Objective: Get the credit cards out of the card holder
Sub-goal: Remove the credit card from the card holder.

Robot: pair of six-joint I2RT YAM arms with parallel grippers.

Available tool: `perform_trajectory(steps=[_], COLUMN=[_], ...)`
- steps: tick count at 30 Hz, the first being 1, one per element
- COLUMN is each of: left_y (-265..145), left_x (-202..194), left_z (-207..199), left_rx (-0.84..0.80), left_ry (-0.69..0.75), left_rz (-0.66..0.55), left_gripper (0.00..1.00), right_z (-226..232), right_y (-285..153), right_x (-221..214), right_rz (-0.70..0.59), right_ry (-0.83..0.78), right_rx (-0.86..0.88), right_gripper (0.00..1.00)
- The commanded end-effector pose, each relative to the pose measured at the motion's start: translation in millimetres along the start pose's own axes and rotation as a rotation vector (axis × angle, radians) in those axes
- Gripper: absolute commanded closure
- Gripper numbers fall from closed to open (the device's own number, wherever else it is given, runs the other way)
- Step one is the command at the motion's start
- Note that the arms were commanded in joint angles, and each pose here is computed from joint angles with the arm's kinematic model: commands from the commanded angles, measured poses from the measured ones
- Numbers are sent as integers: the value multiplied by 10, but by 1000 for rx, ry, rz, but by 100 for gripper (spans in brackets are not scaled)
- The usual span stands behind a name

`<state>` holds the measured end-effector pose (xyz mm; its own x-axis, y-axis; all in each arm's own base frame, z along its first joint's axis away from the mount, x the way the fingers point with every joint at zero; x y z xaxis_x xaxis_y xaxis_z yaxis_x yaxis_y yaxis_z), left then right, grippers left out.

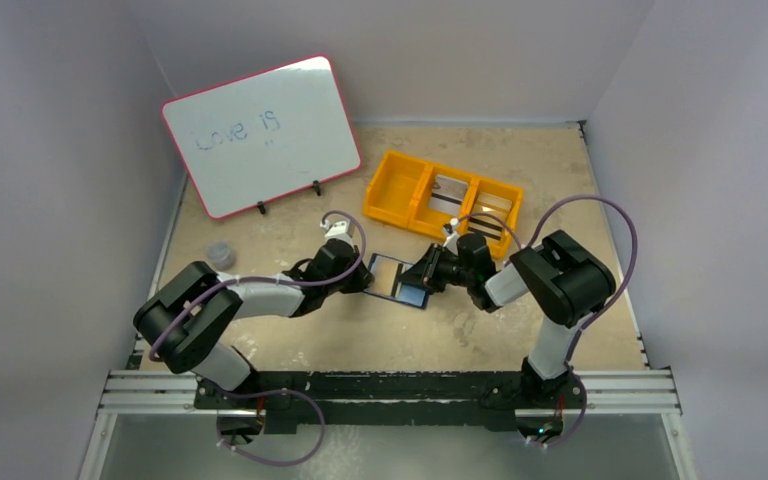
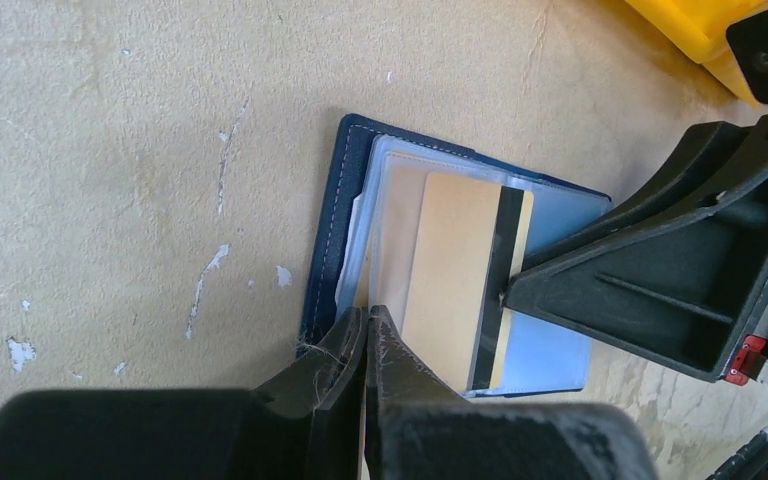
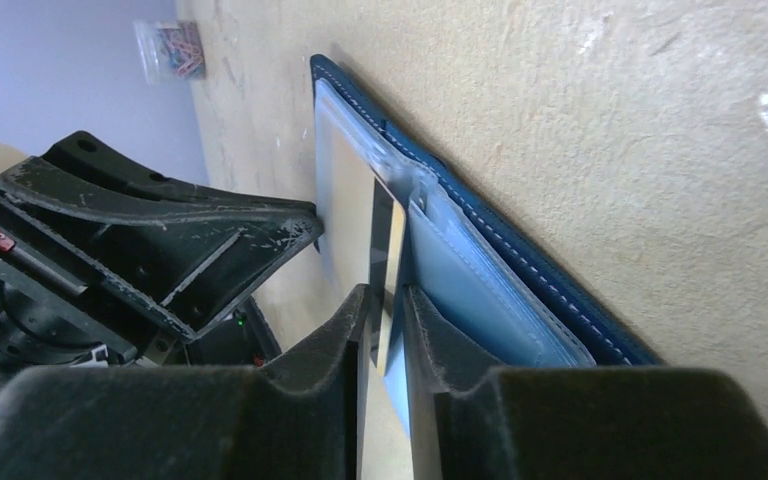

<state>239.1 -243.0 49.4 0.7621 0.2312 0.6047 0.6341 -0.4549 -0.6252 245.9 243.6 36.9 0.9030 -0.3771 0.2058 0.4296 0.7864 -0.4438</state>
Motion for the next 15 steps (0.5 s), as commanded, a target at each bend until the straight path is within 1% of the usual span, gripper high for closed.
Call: perform_trajectory(steps=[1,2,3,5,6,8,11,13,15], left_y=[-27,-27,-25,-23,-24,-29,-49,-68,-88], left_x=[-363,-368,-374,-374,-378,-368,-347,-338,-318], left_z=[290,285,287,282,282,289,294,335,364], left_rx=[84,82,83,82,81,86,95,116,132], left_ry=[48,50,47,42,40,39,31,23,6], left_rz=[148,149,151,150,150,146,130,115,91], left_gripper=[100,100,100,100,100,100,100,100,100], right_z=[50,58,63,71,74,83,118,122,121], right_y=[16,20,20,22,26,38,50,25,-10], right_x=[140,147,149,139,136,136,161,171,142], right_rz=[-71,-71,-74,-77,-80,-82,-86,-95,-75], right_ry=[-17,-20,-13,0,10,20,21,10,7], right_rx=[-24,-27,-24,-4,7,22,33,19,-3], right_gripper=[73,70,70,75,78,81,94,99,100])
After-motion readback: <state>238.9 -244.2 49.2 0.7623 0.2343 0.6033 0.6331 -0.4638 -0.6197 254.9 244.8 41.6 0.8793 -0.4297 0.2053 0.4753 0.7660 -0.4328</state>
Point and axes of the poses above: each gripper's point midway between its finger pads, its own y axis out along the fingers, its own z axis along the line the jaws close on, x = y × z, the point moved 4 cm from there along -y, back along the fingers, and after that the axes turned 1 degree about y, right-handed, at the moved point
